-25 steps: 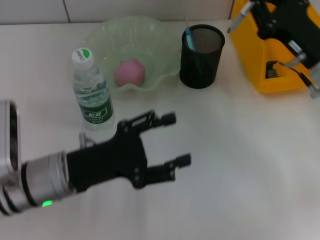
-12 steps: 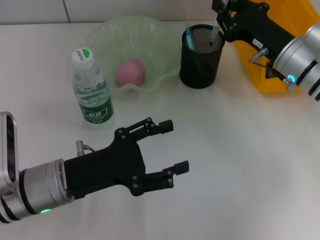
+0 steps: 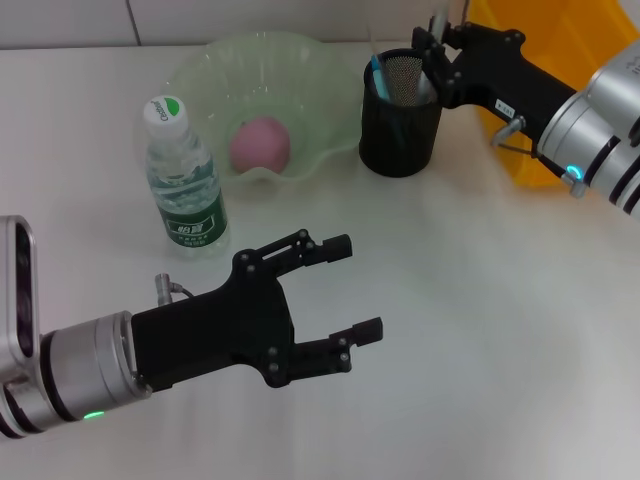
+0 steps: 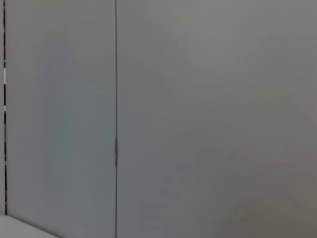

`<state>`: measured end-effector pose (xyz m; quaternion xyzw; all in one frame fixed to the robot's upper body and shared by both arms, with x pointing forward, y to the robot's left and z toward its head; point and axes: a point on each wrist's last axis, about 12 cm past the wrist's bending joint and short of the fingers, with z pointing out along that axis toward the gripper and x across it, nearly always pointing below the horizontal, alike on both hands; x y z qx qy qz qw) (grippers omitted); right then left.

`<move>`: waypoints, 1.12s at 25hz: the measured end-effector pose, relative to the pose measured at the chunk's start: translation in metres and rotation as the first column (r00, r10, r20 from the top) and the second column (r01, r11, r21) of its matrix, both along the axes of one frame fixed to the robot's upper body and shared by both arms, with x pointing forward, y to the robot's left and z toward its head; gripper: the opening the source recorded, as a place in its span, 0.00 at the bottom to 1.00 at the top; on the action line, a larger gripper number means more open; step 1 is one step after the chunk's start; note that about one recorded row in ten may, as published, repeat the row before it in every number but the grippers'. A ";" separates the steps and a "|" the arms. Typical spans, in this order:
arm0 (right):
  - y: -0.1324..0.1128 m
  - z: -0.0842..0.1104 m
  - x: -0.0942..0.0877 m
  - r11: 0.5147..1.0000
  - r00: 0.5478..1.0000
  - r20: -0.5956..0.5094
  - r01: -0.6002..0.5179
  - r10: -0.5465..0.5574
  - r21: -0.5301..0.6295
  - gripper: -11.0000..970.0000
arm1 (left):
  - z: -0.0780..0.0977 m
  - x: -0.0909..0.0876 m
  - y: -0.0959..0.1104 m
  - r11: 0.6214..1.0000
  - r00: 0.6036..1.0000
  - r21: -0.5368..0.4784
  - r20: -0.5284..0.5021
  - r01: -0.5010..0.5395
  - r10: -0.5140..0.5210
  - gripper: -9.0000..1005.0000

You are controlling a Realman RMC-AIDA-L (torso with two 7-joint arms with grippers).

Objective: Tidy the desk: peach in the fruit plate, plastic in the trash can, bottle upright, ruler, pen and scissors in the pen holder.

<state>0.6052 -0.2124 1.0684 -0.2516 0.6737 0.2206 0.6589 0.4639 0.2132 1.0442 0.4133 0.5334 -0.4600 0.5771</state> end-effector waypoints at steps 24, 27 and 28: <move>-0.093 0.027 -0.129 0.817 0.810 -0.114 -0.574 0.576 0.050 0.80 | 0.001 -0.001 0.037 0.999 0.995 0.050 -0.099 -0.017 0.021 0.80; -0.095 0.021 -0.143 0.758 0.736 -0.210 -0.651 0.643 0.042 0.87 | 0.000 -0.001 0.045 0.997 0.990 0.072 -0.139 -0.003 0.013 0.80; -0.095 0.020 -0.145 0.753 0.727 -0.229 -0.656 0.648 0.047 0.87 | 0.000 -0.001 0.047 0.997 0.989 0.080 -0.150 0.001 0.011 0.80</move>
